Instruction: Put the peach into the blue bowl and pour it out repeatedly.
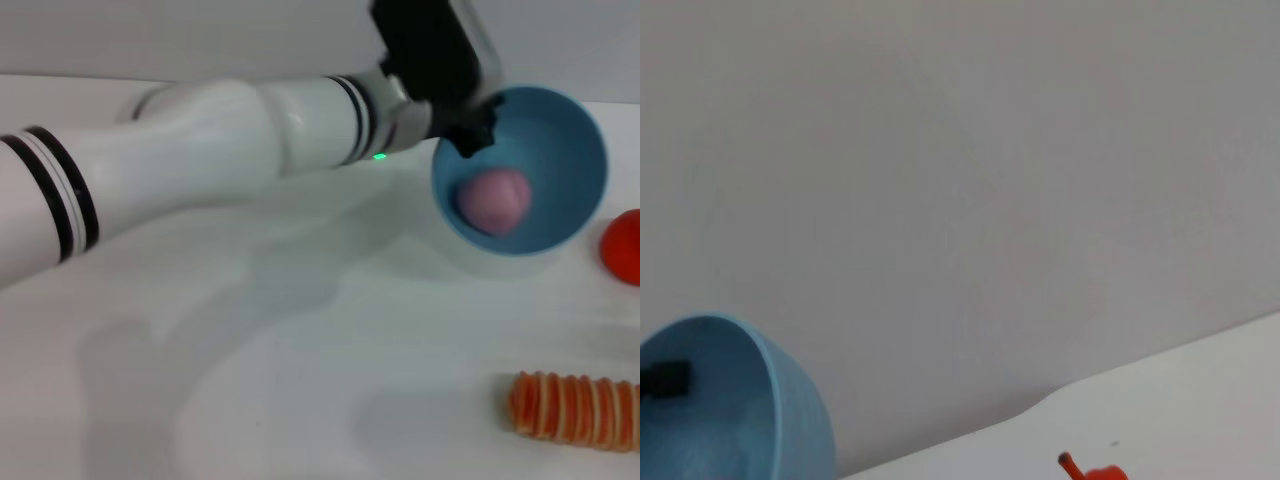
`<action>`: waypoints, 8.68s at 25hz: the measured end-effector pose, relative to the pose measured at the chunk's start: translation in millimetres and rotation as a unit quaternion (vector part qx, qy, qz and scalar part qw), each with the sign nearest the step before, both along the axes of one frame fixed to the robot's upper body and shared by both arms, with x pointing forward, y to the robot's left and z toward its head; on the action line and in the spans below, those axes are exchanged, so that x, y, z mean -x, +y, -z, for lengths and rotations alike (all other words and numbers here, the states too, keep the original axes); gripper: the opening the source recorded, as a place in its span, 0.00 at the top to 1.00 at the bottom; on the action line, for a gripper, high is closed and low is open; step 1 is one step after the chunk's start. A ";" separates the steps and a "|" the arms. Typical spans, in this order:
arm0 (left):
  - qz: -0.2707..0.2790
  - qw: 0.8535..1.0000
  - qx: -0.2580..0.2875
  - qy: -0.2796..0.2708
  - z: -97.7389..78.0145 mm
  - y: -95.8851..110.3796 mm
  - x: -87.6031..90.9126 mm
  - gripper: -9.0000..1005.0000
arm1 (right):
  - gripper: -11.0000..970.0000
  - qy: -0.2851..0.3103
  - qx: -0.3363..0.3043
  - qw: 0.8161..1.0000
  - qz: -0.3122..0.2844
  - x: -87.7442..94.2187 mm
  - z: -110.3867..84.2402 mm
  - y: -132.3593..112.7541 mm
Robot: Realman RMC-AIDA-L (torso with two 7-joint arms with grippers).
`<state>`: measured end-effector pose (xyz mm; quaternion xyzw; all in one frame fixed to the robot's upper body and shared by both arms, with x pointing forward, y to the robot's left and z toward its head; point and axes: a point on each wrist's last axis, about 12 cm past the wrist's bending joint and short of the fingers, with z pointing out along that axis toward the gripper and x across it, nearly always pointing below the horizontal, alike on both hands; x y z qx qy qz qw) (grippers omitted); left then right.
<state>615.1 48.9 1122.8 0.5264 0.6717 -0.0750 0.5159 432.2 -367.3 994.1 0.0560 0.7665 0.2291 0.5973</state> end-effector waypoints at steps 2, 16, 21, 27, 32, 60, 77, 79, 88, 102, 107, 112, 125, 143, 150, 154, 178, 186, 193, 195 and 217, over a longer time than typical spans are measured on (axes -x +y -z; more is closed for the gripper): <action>0.021 0.998 -0.015 -0.049 -0.1 -8.6 6.2 0.99 | 0.52 0.000 -0.009 1.000 0.010 3.0 3.8 3.9; 0.121 0.912 -0.141 -0.365 15.7 -20.4 52.7 0.99 | 0.52 -0.009 -0.017 1.000 0.011 -1.1 2.5 7.8; 0.149 0.868 -0.192 -0.433 22.0 -16.9 63.4 0.99 | 0.52 -0.014 -0.017 1.000 0.016 -3.7 0.8 6.6; 0.159 0.836 -0.219 -0.477 28.7 -12.7 74.2 0.99 | 0.52 -0.015 -0.018 1.000 0.021 -6.1 0.4 6.1; 0.156 0.822 -0.219 -0.502 30.2 -9.2 77.7 0.99 | 0.52 -0.017 -0.018 0.999 0.022 -8.6 -0.6 6.0; -0.202 0.945 0.174 0.191 37.6 89.8 -20.5 0.99 | 0.53 0.289 -0.028 0.904 -0.315 -104.2 -62.7 61.2; -0.206 0.940 0.176 0.207 46.3 86.3 -12.5 0.99 | 0.57 0.364 0.026 0.861 -0.355 -114.2 -32.3 120.6; -0.206 0.940 0.177 0.208 46.4 86.1 -12.3 0.99 | 0.58 0.361 0.027 0.863 -0.353 -115.2 -32.1 120.8; -0.207 0.940 0.174 0.207 47.7 86.1 -11.5 0.99 | 0.74 0.344 0.041 0.865 -0.364 -115.0 -31.4 121.6; -0.194 0.948 0.159 0.195 43.4 80.6 -14.5 0.99 | 0.95 0.181 0.034 0.885 -0.427 -125.4 -118.9 92.6; -0.160 0.951 0.154 0.217 42.4 71.6 -9.7 0.99 | 0.95 0.103 0.033 0.903 -0.416 -127.9 -156.4 76.9; -0.136 0.952 0.142 0.236 45.6 56.4 -1.3 0.99 | 0.95 0.078 0.037 0.917 -0.390 -139.8 -164.9 75.5; -0.109 0.954 0.129 0.247 48.3 38.7 10.4 0.99 | 0.85 0.093 0.049 0.930 -0.353 -158.5 -122.5 93.2; -0.102 0.943 0.119 0.293 57.1 43.1 18.3 0.99 | 0.58 0.075 0.008 0.949 -0.305 -140.8 -112.1 67.9; -0.105 0.944 0.077 0.304 63.8 42.2 22.0 0.99 | 0.58 0.068 -0.016 0.961 -0.268 -122.9 -96.2 52.7; -0.108 0.944 0.073 0.302 66.3 43.5 23.2 0.99 | 0.58 0.062 -0.028 0.965 -0.255 -114.6 -89.8 47.4; -0.125 0.944 0.083 0.294 70.8 52.6 25.5 0.68 | 0.53 0.053 -0.033 0.967 -0.247 -105.6 -81.8 43.9; -0.155 0.952 0.156 0.215 39.2 66.1 7.8 0.34 | 0.48 -0.019 0.009 0.980 -0.200 -98.6 -83.0 26.3; -0.202 0.954 0.184 0.126 25.9 80.8 2.1 0.23 | 0.40 -0.032 0.076 0.988 -0.134 -93.0 -63.1 13.2; -0.219 0.954 0.181 0.092 27.3 84.2 6.0 0.20 | 0.35 -0.047 0.090 0.989 -0.107 -89.8 -54.5 12.4; -0.255 0.909 0.329 0.000 67.2 90.1 66.7 0.19 | 0.31 -0.068 0.118 0.986 0.100 -48.0 -2.7 18.5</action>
